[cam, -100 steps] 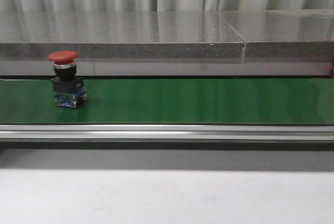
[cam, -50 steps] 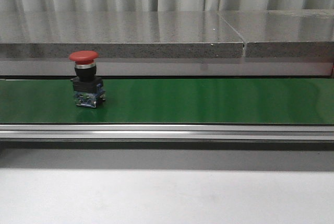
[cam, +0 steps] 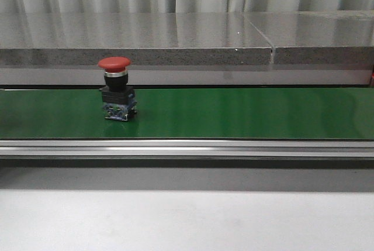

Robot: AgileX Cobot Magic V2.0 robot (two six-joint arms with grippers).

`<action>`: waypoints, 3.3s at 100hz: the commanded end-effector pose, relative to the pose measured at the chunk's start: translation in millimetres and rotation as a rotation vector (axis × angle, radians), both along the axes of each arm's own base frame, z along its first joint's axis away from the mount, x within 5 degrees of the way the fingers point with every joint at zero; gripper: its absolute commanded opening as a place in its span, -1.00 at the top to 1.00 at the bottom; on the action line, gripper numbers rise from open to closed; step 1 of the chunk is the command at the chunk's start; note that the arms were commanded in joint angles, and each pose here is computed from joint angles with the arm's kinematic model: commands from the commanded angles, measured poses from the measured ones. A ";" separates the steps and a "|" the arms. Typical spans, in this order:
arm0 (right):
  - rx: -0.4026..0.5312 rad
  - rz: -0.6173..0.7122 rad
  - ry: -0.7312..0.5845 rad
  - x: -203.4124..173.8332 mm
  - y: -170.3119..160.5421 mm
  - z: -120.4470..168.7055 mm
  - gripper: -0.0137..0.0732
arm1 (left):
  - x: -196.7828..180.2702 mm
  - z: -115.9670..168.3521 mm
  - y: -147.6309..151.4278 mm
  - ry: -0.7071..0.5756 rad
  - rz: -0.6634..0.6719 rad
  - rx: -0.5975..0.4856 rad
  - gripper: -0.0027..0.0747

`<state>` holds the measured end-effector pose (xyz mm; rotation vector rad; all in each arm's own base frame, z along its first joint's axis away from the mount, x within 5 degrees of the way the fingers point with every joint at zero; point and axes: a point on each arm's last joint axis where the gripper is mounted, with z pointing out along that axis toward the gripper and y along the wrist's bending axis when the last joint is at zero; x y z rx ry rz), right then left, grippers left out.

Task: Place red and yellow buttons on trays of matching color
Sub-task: 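Carry the yellow button onto the belt and open the left gripper, then lower the right gripper onto the red button at the belt end, grasp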

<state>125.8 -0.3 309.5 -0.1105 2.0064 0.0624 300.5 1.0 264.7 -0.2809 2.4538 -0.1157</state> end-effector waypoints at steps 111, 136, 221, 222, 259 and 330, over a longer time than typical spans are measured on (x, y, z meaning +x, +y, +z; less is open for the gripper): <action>-0.008 -0.024 -0.079 1.4 -1.9 13.2 0.84 | 5.5 66.3 -34.4 -0.276 -0.138 0.013 -0.76; -0.008 -0.024 -0.079 1.4 -1.9 13.2 0.84 | -43.0 119.7 -42.7 -0.475 -0.190 0.009 -0.76; -0.008 -0.024 -0.079 1.4 -1.9 13.2 0.84 | -236.5 58.1 -11.3 -0.789 -0.179 0.018 0.28; -0.008 -0.024 -0.079 1.4 -1.9 13.2 0.84 | -236.9 57.5 -11.2 -0.788 -0.180 0.018 0.32; -0.009 -0.027 -0.084 1.5 -2.2 13.6 0.84 | -240.3 48.6 -10.7 -0.751 -0.182 0.020 0.98; 0.057 0.016 0.036 17.7 -0.3 7.2 -0.78 | -240.3 48.8 -10.7 -0.753 -0.182 0.020 0.98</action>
